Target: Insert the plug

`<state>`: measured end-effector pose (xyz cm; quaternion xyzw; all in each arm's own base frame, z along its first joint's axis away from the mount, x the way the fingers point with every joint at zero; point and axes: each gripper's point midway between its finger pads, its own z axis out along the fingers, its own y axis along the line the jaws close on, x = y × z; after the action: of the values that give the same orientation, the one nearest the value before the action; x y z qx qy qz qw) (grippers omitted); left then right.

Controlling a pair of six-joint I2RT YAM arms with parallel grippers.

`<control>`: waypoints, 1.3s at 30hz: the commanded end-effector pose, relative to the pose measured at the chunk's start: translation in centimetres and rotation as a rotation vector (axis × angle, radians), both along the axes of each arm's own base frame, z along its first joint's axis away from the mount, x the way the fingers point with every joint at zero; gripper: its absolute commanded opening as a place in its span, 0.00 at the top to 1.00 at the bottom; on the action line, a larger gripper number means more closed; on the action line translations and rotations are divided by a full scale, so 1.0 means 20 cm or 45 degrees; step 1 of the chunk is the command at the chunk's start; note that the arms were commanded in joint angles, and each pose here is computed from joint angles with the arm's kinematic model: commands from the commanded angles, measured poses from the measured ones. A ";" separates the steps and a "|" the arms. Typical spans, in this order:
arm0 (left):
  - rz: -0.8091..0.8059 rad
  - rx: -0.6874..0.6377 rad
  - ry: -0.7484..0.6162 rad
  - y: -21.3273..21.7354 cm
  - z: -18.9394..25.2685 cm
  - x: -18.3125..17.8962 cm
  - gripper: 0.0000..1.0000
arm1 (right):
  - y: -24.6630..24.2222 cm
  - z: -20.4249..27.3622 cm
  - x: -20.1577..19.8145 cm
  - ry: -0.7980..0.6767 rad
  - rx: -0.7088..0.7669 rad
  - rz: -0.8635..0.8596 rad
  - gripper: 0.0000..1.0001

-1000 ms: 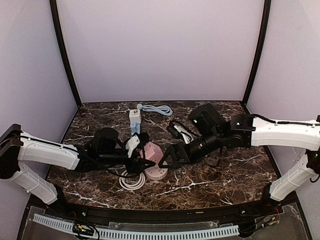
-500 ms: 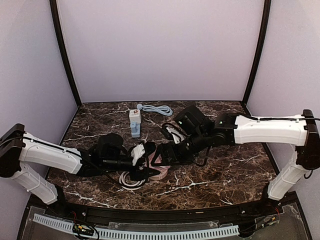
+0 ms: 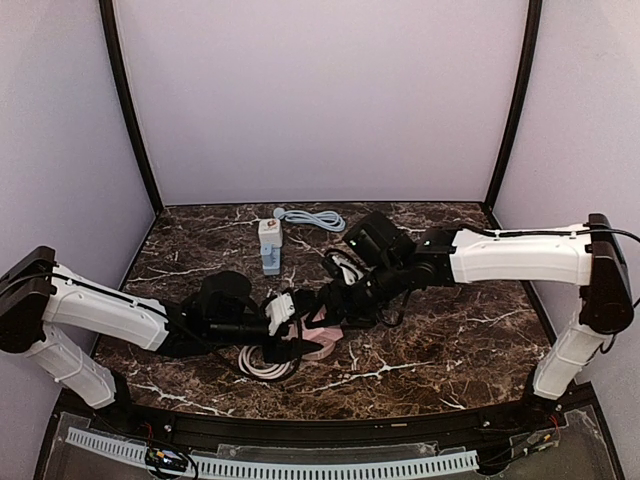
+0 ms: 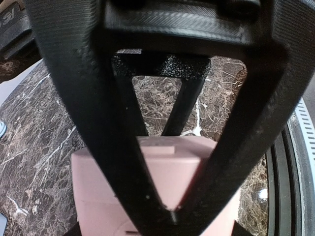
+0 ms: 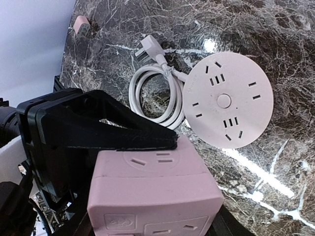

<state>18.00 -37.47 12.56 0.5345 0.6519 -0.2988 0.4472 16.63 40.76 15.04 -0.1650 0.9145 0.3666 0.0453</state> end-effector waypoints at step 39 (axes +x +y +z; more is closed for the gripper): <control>0.345 0.369 0.225 0.21 -0.51 0.21 0.02 | -0.62 -0.07 0.23 -0.336 -0.401 -0.370 0.78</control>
<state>23.29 -33.53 4.84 0.4251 0.7881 -0.1922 0.4015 20.82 28.92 12.82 -0.0880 0.9655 0.1807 0.1656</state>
